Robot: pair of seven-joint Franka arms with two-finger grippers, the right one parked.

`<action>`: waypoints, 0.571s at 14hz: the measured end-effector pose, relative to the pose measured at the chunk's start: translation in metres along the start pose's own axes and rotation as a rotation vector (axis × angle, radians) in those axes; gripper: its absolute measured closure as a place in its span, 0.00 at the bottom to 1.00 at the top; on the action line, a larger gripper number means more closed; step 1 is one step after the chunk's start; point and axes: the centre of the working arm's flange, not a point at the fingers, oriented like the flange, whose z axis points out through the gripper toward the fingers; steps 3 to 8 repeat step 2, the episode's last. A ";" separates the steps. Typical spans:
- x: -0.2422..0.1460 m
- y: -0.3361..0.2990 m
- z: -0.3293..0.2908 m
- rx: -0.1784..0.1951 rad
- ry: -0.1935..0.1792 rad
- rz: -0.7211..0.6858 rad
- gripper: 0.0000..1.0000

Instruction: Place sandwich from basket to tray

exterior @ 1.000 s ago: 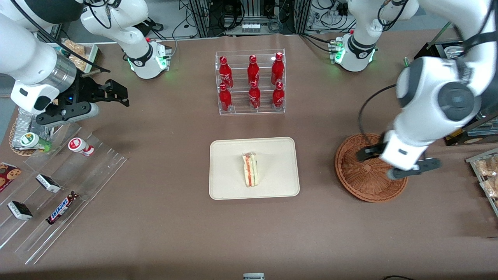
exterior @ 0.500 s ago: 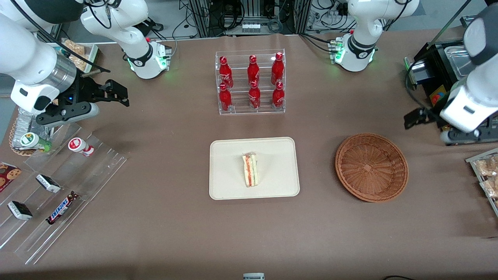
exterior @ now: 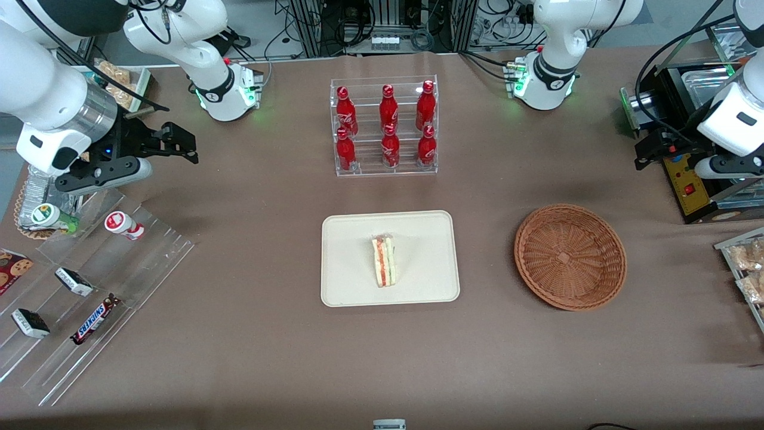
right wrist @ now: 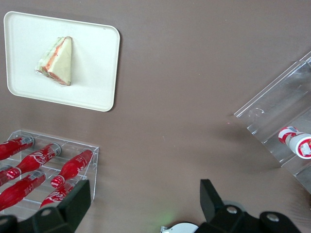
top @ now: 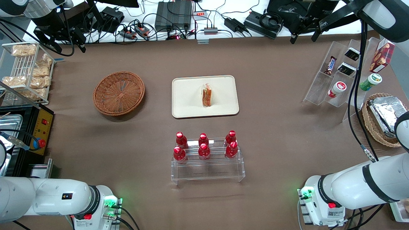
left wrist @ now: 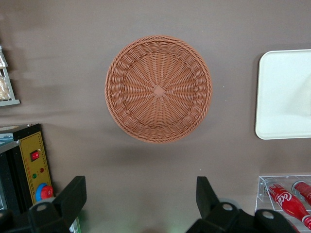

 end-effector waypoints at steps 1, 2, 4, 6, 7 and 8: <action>-0.002 0.000 -0.003 0.000 0.004 0.000 0.00; -0.003 0.000 -0.005 0.000 0.008 0.000 0.00; -0.003 0.000 -0.005 0.000 0.008 0.000 0.00; -0.003 0.000 -0.005 0.000 0.008 0.000 0.00; -0.003 0.000 -0.005 0.000 0.008 0.000 0.00; -0.003 0.000 -0.005 0.000 0.008 0.000 0.00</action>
